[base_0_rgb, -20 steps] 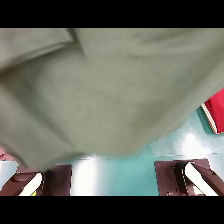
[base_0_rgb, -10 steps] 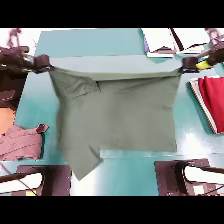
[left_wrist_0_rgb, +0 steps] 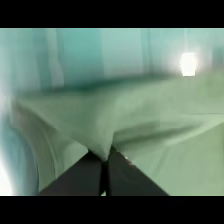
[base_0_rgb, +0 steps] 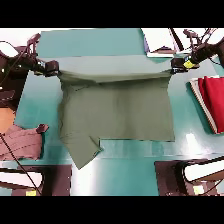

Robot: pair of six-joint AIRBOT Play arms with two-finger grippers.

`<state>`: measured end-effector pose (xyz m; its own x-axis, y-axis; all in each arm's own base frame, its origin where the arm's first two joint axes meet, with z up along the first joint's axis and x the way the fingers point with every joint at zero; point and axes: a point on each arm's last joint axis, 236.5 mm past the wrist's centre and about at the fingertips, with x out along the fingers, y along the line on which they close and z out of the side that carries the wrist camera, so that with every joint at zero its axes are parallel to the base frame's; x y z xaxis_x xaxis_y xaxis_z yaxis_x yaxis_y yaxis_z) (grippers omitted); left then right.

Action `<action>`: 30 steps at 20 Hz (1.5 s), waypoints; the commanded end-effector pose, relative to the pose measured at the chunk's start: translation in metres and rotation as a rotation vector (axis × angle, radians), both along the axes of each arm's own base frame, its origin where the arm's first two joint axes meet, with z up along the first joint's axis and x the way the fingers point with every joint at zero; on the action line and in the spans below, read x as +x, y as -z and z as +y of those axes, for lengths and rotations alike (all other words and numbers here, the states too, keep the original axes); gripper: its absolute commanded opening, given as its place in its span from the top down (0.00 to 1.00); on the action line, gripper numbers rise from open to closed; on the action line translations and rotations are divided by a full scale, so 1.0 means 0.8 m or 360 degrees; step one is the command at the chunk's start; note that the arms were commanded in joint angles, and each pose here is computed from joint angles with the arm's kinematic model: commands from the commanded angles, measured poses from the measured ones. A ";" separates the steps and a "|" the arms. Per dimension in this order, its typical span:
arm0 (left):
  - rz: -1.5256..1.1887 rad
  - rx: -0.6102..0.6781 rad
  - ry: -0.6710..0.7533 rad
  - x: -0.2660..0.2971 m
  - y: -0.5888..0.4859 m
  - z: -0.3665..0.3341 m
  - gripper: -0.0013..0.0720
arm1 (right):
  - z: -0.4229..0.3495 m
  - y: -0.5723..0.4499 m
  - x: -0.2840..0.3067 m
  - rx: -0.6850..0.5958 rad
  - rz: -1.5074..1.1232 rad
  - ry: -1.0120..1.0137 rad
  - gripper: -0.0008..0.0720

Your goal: Fold the shirts.

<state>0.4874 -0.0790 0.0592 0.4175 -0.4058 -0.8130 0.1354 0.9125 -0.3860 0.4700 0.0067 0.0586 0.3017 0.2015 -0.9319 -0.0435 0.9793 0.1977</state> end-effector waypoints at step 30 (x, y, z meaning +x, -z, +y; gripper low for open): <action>0.0865 -0.0116 -0.0256 -0.398 0.184 -0.021 0.32 | 0.015 -0.035 -0.148 0.0009 -0.0207 0.0091 0.37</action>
<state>0.1781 -0.0850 -0.0769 -0.0023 -0.3928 -0.9196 -0.1947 0.9022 -0.3849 0.3540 0.0175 0.0769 0.4003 0.1862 -0.8973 -0.0079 0.9798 0.1998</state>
